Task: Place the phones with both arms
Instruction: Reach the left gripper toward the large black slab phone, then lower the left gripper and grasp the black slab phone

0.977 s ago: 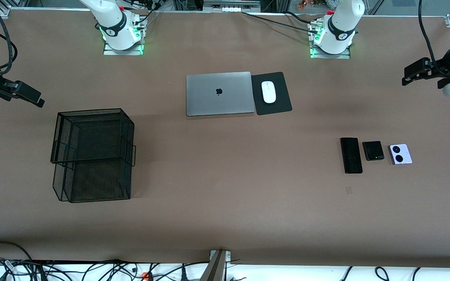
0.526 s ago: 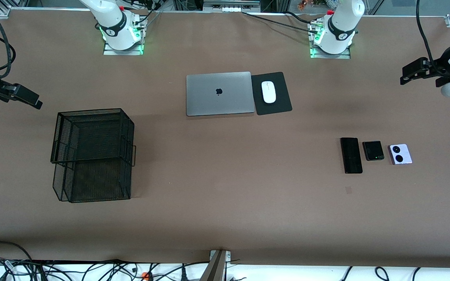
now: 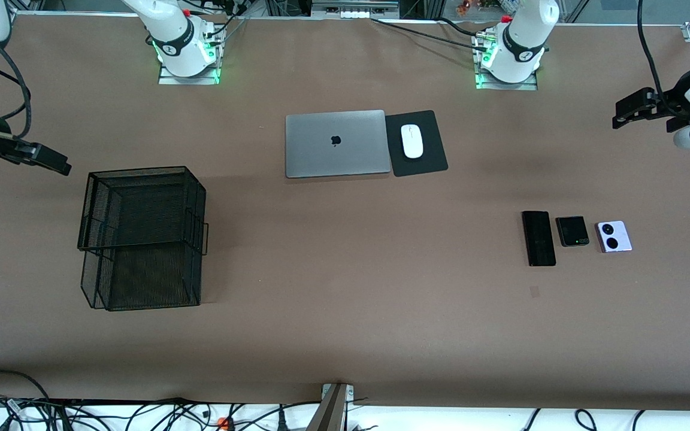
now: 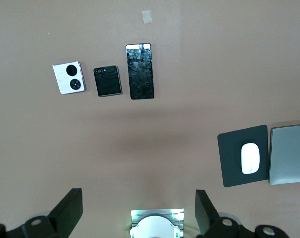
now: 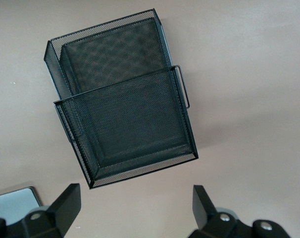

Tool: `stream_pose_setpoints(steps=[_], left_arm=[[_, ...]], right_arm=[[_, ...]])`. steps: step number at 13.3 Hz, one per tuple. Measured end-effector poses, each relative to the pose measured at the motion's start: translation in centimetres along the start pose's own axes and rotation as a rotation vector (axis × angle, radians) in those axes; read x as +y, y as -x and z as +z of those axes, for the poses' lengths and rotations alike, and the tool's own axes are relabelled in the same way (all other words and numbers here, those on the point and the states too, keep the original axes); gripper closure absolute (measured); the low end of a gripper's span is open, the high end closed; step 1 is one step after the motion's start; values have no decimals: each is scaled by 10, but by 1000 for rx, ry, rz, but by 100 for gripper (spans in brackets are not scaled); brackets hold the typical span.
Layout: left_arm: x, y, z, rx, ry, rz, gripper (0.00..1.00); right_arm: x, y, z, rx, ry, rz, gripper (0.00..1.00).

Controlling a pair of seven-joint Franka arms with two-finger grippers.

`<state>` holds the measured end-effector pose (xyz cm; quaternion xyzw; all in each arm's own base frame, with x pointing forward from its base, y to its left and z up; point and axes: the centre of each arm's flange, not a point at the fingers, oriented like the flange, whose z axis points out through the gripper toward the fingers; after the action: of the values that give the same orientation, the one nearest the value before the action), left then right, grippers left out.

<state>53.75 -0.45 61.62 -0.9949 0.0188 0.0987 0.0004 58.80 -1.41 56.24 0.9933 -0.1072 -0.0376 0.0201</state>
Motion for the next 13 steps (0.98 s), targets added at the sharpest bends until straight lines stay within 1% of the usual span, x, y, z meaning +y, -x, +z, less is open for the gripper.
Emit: stream_pose_setpoints(steps=[2,5,8,10,13], left_arm=[[2,-7,14,-30,1,5,0],[2,-20,35,-66,2,8,0],[-2,-33,56,-71,-36,10,0],[-5,-45,73,-69,-41,41,0],[-21,-80,122,-79,-32,85,0]], right_arm=[[0,-5,8,-9,2,1,0],[-1,-6,9,-10,2,1,0],[-2,-6,9,-10,1,-1,0],[-2,-6,9,-10,2,-2,0],[-2,-6,9,-11,2,-1,0]])
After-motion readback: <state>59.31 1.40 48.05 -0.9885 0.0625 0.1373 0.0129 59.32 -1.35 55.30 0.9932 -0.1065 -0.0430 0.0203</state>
